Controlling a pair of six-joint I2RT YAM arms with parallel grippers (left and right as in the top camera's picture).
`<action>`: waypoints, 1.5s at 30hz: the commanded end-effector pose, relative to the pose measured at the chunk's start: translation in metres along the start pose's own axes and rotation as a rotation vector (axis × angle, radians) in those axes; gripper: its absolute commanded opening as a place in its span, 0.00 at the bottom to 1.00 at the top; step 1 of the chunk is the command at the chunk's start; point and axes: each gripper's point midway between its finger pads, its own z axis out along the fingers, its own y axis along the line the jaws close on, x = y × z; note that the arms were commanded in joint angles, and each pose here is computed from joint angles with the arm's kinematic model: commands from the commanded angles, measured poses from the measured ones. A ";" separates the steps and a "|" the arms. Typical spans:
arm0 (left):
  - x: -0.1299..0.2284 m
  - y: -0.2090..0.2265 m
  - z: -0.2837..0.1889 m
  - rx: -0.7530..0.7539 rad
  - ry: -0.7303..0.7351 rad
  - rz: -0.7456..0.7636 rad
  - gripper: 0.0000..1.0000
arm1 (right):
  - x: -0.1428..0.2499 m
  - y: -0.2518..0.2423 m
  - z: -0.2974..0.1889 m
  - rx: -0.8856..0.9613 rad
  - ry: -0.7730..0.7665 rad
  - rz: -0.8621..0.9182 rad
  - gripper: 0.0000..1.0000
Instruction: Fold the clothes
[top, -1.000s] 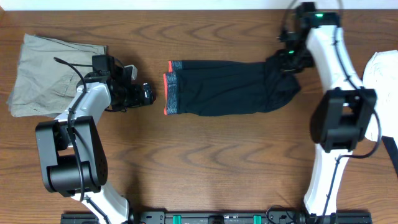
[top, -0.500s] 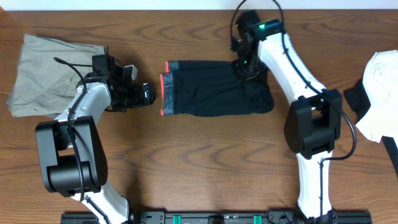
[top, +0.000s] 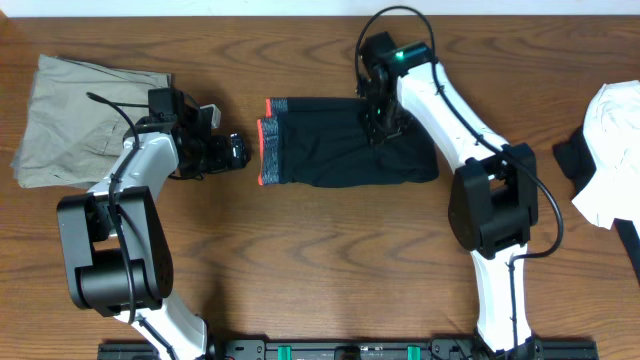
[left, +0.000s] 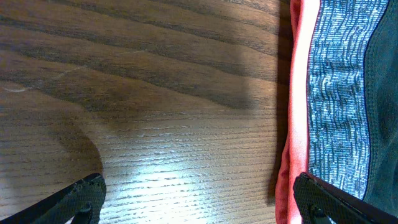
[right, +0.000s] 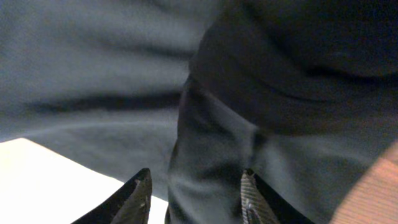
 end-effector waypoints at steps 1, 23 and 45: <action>0.002 0.003 -0.004 -0.011 -0.001 -0.004 0.98 | -0.024 -0.013 -0.039 -0.012 -0.112 0.083 0.52; 0.002 0.003 -0.003 -0.010 -0.001 -0.004 0.98 | -0.039 -0.024 0.012 -0.268 -0.155 0.222 0.01; 0.005 0.003 -0.003 -0.011 0.010 -0.008 0.98 | -0.078 -0.046 -0.084 -0.260 -0.425 0.229 0.04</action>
